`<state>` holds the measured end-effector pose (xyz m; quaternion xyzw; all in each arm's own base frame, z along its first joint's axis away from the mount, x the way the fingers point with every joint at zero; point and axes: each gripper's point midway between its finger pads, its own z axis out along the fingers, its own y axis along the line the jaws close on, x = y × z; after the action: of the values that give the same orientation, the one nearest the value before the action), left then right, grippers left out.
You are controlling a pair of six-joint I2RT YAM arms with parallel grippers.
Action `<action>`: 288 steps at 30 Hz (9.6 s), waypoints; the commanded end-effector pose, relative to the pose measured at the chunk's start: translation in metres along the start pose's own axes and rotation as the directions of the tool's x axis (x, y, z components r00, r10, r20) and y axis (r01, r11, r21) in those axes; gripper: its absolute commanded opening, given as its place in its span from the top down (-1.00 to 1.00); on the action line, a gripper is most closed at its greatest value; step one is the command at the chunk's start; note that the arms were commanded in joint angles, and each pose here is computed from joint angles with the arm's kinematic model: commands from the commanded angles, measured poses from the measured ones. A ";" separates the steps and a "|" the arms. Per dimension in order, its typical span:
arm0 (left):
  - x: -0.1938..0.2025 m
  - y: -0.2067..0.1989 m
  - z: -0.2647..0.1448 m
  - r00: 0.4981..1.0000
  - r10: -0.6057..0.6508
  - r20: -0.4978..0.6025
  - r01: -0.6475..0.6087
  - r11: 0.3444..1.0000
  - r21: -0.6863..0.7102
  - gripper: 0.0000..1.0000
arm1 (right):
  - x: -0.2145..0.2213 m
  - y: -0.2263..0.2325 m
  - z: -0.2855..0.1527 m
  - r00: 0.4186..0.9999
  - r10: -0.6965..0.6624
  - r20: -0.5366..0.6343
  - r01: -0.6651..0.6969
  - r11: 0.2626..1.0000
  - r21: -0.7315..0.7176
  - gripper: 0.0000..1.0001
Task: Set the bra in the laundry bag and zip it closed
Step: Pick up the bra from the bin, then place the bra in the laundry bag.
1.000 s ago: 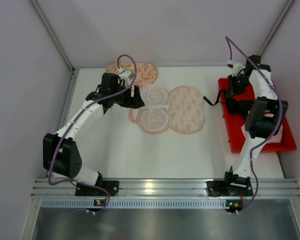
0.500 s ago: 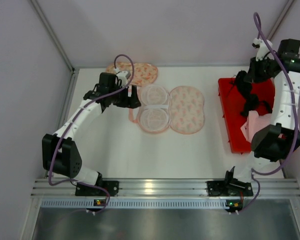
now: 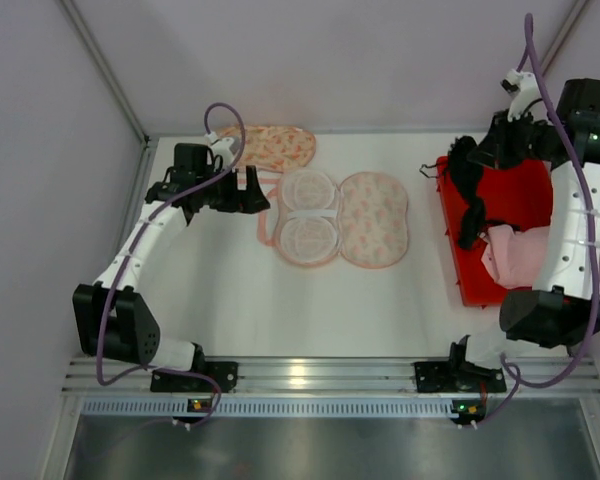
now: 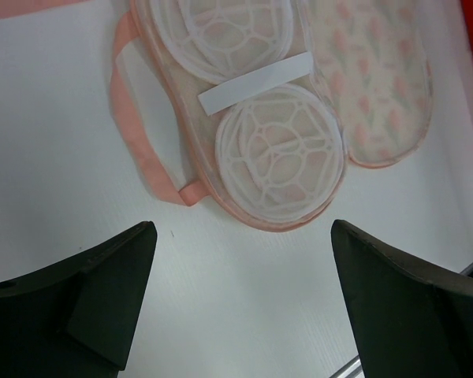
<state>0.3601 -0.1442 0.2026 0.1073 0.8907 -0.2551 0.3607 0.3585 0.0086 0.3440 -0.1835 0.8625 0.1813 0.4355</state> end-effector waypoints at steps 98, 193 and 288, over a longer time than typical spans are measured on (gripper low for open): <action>0.041 -0.241 -0.105 0.784 0.501 0.367 -0.580 0.378 0.722 1.00 | 0.206 0.216 0.133 0.823 -0.527 0.212 0.519 0.546 -0.657 -0.53; 0.017 -0.099 0.015 0.865 0.494 0.093 -0.500 0.864 0.059 1.00 | -0.092 0.175 0.358 -0.181 -0.862 0.474 0.791 0.159 0.591 1.00; 0.093 -0.088 0.089 0.959 -0.128 -0.253 0.168 0.976 0.142 1.00 | 0.154 0.096 0.240 0.928 -0.129 -0.349 0.056 0.976 -0.212 -0.27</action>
<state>0.3084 -0.2540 0.1049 0.1020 0.9222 -0.3111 0.2056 0.4289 0.1651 0.1234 -0.4043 0.8352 0.1258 0.3510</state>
